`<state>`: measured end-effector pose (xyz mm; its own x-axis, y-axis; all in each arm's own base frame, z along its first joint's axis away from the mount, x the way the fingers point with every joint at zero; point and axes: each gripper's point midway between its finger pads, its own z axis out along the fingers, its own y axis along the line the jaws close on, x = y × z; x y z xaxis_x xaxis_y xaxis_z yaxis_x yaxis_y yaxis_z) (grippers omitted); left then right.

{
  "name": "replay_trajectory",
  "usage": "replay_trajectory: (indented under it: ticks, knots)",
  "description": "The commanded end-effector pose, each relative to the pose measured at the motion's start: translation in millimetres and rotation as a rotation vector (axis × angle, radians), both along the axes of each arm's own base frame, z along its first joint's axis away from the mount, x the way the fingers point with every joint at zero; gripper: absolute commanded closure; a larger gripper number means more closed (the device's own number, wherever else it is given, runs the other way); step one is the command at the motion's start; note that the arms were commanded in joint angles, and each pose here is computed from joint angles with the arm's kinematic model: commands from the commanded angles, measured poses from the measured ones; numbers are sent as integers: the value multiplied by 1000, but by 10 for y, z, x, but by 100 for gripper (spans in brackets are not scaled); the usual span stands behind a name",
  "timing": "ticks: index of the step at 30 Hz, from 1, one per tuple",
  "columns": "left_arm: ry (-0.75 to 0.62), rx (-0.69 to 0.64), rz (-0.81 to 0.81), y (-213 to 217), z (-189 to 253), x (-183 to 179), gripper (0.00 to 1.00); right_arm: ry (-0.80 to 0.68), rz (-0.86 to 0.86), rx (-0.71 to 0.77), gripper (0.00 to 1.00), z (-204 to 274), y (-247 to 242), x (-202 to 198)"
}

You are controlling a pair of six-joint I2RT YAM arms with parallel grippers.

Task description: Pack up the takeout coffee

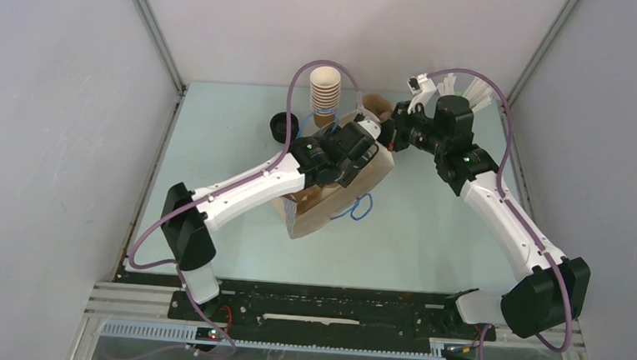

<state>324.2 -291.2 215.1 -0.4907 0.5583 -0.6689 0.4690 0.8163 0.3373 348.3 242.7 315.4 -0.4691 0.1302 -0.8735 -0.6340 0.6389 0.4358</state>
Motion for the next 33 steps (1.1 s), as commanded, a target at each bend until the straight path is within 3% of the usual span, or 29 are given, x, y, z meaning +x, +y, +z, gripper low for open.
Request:
replay_trajectory:
  ticks: [1, 14, 33]
  knots:
    - [-48, 6, 2, -73, -61, 144, 67, -8, 82, 65, 100, 160, 153, -154]
    - [-51, 56, -36, -96, -373, 186, 66, 31, 87, 85, 100, 132, 186, -157]
    - [86, 58, -63, -128, -762, 20, 66, -1, 149, 118, 100, 206, 267, -163]
